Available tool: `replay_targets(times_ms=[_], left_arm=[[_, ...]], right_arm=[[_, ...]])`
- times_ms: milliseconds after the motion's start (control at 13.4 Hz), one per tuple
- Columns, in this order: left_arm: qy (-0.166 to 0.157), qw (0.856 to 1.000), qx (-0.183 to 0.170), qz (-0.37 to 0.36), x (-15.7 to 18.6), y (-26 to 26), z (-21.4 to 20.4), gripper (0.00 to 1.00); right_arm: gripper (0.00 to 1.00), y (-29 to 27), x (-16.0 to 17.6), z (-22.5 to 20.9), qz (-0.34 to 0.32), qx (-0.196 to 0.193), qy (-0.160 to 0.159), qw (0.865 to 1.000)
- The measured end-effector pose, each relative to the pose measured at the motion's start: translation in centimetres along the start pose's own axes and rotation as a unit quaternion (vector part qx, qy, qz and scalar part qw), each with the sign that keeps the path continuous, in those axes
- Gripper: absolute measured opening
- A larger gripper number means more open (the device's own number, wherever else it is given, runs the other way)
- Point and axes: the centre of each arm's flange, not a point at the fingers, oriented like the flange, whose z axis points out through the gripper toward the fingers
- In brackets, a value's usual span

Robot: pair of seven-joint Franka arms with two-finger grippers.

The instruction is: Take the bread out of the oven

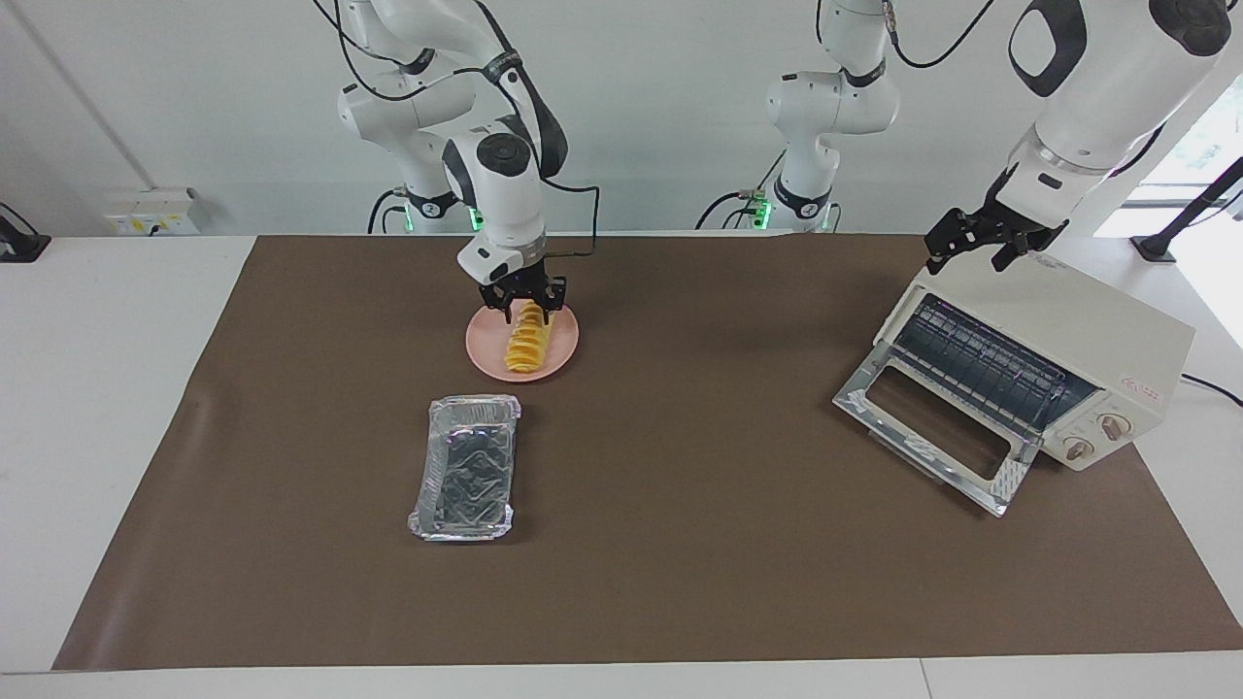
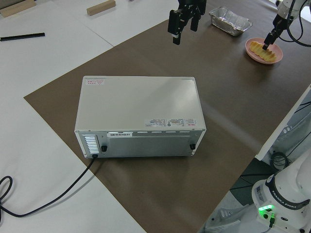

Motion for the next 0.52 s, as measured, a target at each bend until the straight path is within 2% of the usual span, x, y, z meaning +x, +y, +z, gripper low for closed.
replay_targets(times_ms=[149, 372, 521], left_arm=[[0.0, 1.0, 0.0, 0.0, 0.0, 0.0, 0.0, 1.0], [0.0, 1.0, 0.0, 0.0, 0.0, 0.0, 0.0, 1.0], [0.0, 1.0, 0.0, 0.0, 0.0, 0.0, 0.0, 1.0]], right_arm=[[1.0, 0.5, 2.6, -4.6, 0.002, -0.002, -0.002, 1.0], [1.0, 6.6, 7.7, -11.5, -0.037, 0.006, 0.013, 0.999], [1.0, 12.1, 10.0, -15.5, -0.063, 0.027, 0.006, 0.998]])
